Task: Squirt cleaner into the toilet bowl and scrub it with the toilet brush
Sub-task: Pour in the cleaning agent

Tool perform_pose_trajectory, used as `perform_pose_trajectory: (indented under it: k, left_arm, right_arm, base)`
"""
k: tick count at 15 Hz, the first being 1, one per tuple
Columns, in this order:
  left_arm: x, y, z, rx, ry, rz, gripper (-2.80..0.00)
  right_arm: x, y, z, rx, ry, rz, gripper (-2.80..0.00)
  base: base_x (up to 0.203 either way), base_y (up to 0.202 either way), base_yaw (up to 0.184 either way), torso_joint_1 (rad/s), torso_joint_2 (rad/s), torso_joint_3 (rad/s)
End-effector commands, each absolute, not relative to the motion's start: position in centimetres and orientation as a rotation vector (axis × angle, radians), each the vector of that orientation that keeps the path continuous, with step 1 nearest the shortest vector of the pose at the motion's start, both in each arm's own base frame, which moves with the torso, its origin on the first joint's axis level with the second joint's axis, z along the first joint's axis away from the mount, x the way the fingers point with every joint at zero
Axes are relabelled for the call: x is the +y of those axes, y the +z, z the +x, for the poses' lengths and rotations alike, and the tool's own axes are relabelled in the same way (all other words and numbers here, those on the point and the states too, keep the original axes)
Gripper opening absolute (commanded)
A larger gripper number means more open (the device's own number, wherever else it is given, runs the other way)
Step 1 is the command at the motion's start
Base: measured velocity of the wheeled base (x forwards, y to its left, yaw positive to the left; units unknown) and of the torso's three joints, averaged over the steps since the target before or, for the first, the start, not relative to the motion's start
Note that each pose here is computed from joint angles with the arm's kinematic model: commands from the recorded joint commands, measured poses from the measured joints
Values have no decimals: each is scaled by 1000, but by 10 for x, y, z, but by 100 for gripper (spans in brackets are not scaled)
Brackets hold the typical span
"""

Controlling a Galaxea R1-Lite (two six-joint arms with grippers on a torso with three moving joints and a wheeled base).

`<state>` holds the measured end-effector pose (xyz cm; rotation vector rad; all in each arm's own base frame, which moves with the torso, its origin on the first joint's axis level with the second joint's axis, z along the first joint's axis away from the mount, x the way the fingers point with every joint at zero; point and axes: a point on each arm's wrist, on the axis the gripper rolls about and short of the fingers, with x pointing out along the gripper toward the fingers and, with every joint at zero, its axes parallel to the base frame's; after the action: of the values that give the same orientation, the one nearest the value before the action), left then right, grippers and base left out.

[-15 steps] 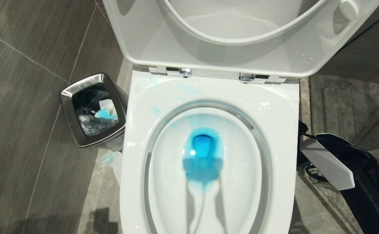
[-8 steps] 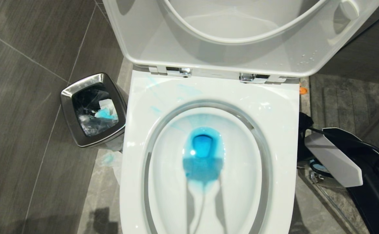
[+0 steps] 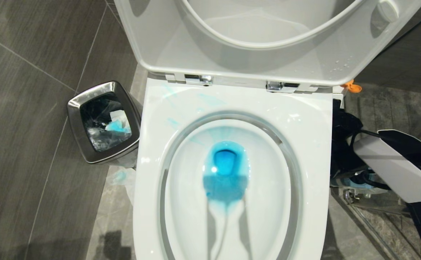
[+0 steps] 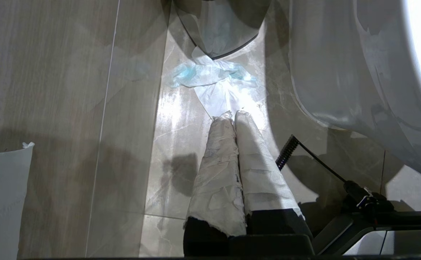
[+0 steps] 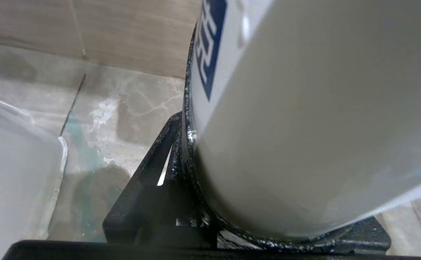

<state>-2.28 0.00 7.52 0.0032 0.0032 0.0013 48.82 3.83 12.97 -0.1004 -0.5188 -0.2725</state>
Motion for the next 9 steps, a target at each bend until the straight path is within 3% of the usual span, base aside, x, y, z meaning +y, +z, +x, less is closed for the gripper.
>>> perform_pose_trajectory:
  k: [1,9]
  left_arm:
    - [0,75,-23,5,2,3,-280]
    - [0,75,-23,5,2,3,-280]
  right_arm:
    - [36,152,467,-515,-274,-95,-280]
    - [30,200,401,-496,-250,-94,-280]
  base:
    - [0,0,0,0,0,0]
    - [0,0,0,0,0,0]
